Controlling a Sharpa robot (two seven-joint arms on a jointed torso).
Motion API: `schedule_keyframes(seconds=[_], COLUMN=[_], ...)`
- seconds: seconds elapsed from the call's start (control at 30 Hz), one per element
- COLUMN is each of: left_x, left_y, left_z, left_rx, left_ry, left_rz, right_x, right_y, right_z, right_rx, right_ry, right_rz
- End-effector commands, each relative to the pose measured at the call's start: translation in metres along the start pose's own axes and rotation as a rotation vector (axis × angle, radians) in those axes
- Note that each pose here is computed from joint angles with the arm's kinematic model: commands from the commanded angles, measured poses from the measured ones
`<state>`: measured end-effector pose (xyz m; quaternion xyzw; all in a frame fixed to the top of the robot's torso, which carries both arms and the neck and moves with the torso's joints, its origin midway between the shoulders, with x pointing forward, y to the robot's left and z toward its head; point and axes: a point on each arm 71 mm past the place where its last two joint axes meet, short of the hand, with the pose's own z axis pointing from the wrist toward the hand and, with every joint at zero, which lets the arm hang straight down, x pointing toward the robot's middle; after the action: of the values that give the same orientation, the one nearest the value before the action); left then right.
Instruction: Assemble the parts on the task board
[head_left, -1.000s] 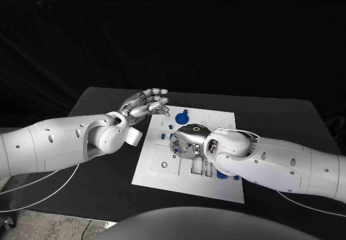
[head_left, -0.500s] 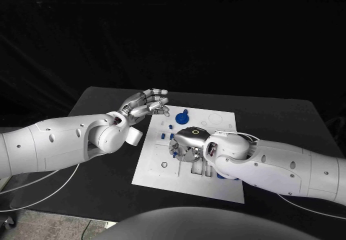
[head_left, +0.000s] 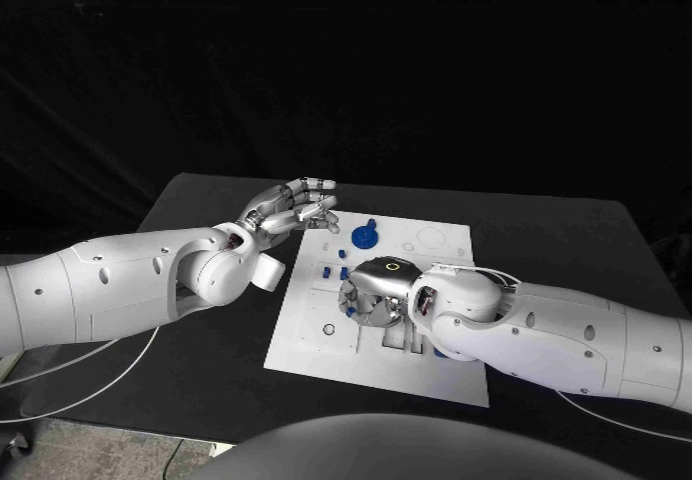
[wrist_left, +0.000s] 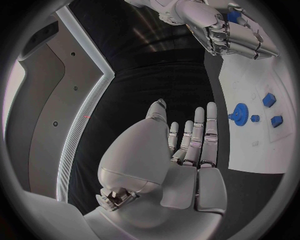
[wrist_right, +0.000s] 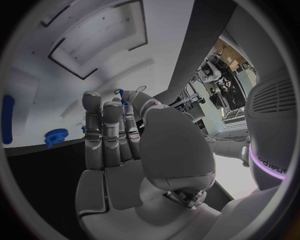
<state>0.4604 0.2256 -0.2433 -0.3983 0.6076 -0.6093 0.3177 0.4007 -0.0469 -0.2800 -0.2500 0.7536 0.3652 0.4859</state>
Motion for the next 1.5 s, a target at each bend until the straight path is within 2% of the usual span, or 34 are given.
schedule_keyframes(seconds=[0.03, 0.27, 0.53, 0.83, 1.5], left_x=[0.002, 0.0026, 0.0022, 0.0019, 0.0032], left_y=[-0.0005, -0.0003, 0.0001, 0.0004, 0.0015], left_z=[0.001, 0.0012, 0.0012, 0.0014, 0.0026], left_rx=[0.005, 0.002, -0.002, -0.005, -0.016], left_ry=[0.012, 0.014, 0.015, 0.017, 0.027], left_rz=[-0.001, -0.002, -0.002, -0.003, -0.008], right_x=[0.0021, 0.0044, 0.0019, 0.0027, 0.0089], right_y=[-0.0016, -0.0035, -0.0027, 0.0011, -0.0026], right_z=[0.0006, 0.0011, -0.0002, 0.0003, 0.0018], right_rx=[0.013, 0.024, 0.011, -0.006, 0.016], right_ry=[0.016, 0.018, -0.036, -0.034, -0.009], right_rz=[0.003, 0.003, -0.025, -0.036, -0.068])
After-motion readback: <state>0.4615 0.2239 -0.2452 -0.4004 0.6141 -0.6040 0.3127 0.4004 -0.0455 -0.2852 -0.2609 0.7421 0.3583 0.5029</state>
